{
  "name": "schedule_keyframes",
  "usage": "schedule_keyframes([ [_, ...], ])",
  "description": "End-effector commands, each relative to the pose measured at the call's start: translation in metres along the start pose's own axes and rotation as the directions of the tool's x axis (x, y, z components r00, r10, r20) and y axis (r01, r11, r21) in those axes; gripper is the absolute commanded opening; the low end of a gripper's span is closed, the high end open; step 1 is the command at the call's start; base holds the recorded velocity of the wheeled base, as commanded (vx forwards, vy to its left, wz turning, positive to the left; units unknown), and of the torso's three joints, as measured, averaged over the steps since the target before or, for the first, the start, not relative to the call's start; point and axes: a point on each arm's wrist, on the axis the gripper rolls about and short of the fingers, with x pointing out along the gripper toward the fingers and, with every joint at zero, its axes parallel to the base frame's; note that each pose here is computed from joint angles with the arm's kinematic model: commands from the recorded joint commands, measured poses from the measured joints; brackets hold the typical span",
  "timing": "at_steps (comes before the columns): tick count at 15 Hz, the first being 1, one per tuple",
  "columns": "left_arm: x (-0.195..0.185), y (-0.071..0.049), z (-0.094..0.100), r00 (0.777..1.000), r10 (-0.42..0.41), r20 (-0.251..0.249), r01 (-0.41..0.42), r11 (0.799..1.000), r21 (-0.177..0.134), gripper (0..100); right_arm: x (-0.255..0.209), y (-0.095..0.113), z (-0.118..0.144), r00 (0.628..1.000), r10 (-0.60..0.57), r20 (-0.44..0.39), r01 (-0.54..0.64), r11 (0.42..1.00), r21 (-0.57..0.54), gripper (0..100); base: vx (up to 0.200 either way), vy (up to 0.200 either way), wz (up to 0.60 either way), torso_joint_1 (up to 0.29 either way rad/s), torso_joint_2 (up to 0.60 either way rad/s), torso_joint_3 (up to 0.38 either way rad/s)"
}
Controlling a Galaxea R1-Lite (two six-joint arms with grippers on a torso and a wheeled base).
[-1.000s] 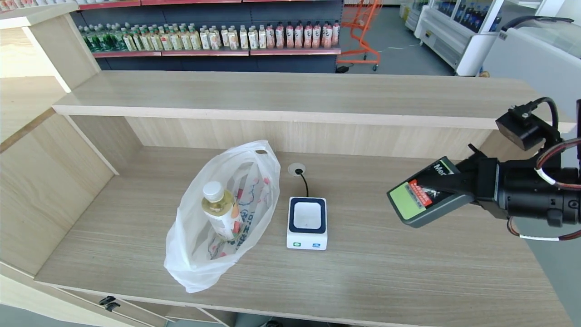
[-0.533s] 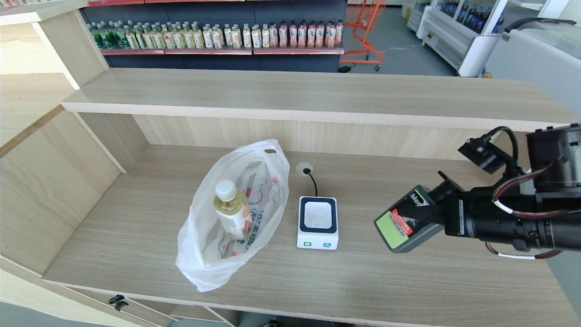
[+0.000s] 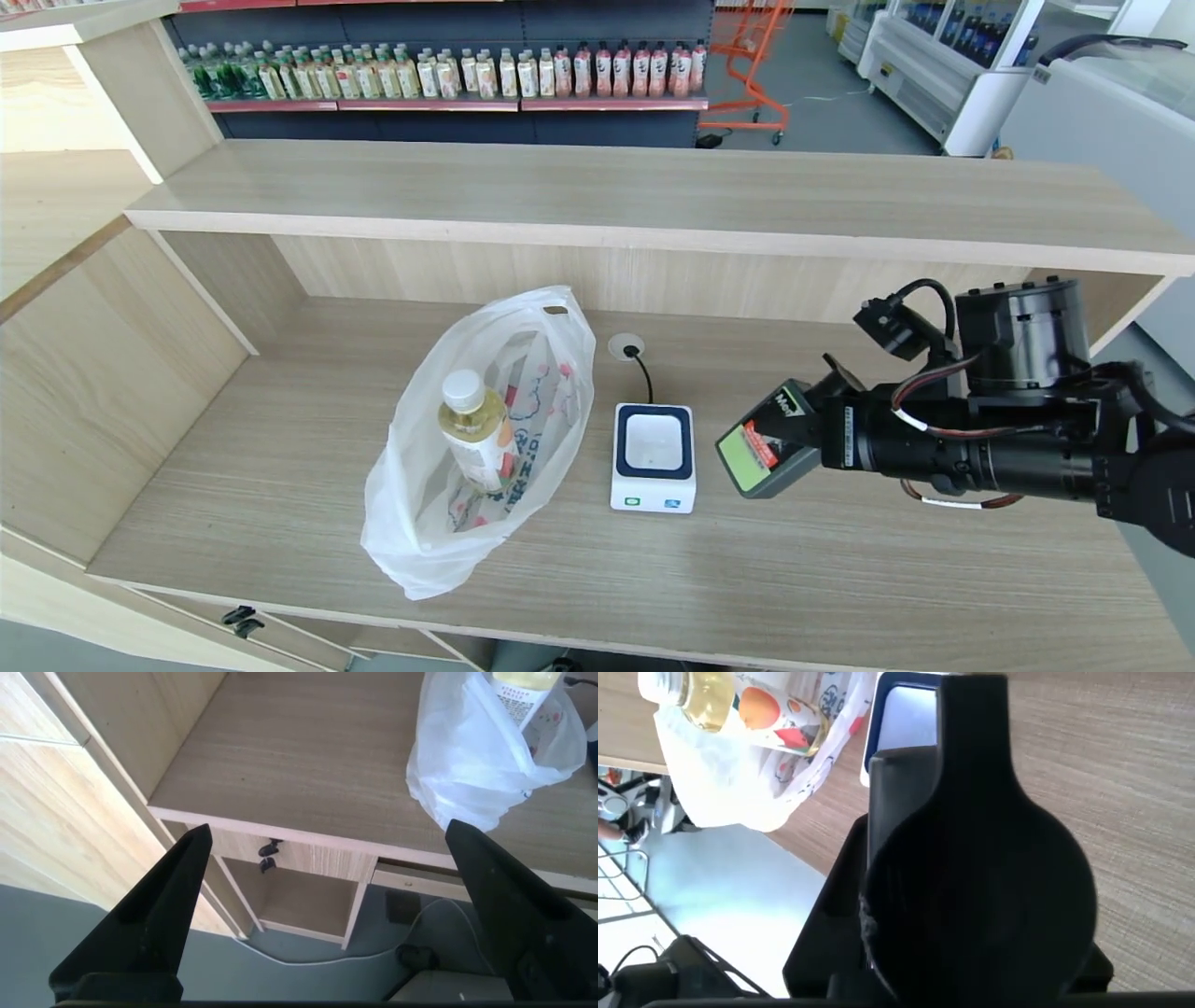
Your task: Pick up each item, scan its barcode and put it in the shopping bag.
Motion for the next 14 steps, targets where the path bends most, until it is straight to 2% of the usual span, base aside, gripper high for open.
schedule_keyframes([
  [1,0.000,0.000,0.000,1.000,0.000,-0.002,0.000,1.000,0.000,100,0.016,-0.004,-0.007,0.999,-0.004,-0.045,0.004,1.000,0.008,0,0.000,0.000,0.00,0.000,0.00,0.000],
  [14,0.000,0.000,0.000,1.000,0.000,-0.002,0.000,1.000,0.000,100,0.083,0.000,-0.001,0.998,0.042,-0.050,-0.043,0.999,-0.022,0,0.000,0.000,0.00,0.000,0.00,0.000],
])
